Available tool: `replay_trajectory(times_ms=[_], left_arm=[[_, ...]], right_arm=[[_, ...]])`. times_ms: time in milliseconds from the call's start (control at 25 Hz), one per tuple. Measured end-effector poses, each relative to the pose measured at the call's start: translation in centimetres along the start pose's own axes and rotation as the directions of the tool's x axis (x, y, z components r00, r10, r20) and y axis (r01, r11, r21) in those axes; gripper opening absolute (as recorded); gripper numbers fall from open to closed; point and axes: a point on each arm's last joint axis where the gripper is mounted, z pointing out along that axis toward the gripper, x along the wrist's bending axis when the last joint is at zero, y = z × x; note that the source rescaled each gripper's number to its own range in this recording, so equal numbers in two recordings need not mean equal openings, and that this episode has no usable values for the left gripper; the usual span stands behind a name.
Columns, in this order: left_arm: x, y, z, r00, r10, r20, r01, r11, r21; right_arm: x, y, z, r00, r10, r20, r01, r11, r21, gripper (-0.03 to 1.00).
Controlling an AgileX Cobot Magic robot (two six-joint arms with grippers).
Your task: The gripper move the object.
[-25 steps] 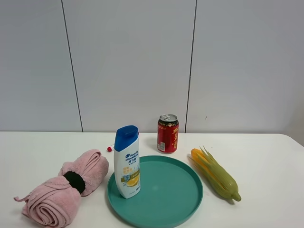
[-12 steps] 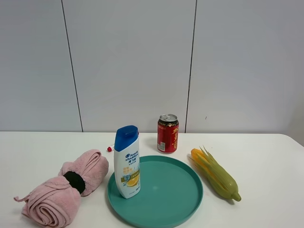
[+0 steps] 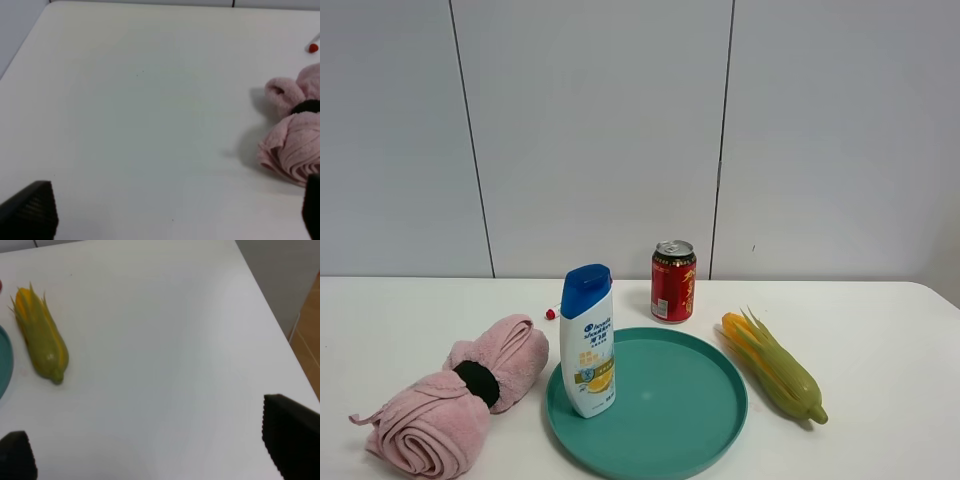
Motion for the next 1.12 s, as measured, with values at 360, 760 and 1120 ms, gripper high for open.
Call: replay_trajectory(times_ms=[360, 760, 1120], left_arm=[[0.0, 0.0, 0.0, 1.0, 0.0, 0.0, 0.0, 1.0, 0.0], [0.0, 0.0, 0.0, 1.0, 0.0, 0.0, 0.0, 1.0, 0.0], [0.0, 0.0, 0.0, 1.0, 0.0, 0.0, 0.0, 1.0, 0.0]], right_arm=[[-0.38, -0.02, 0.0, 0.998, 0.045, 0.041, -0.045, 0.999, 0.0, 0.75], [-0.39, -0.02, 0.0, 0.998, 0.05, 0.043, -0.051, 0.999, 0.0, 0.75], [-0.39, -0.02, 0.0, 0.998, 0.05, 0.043, -0.051, 0.999, 0.0, 0.75]])
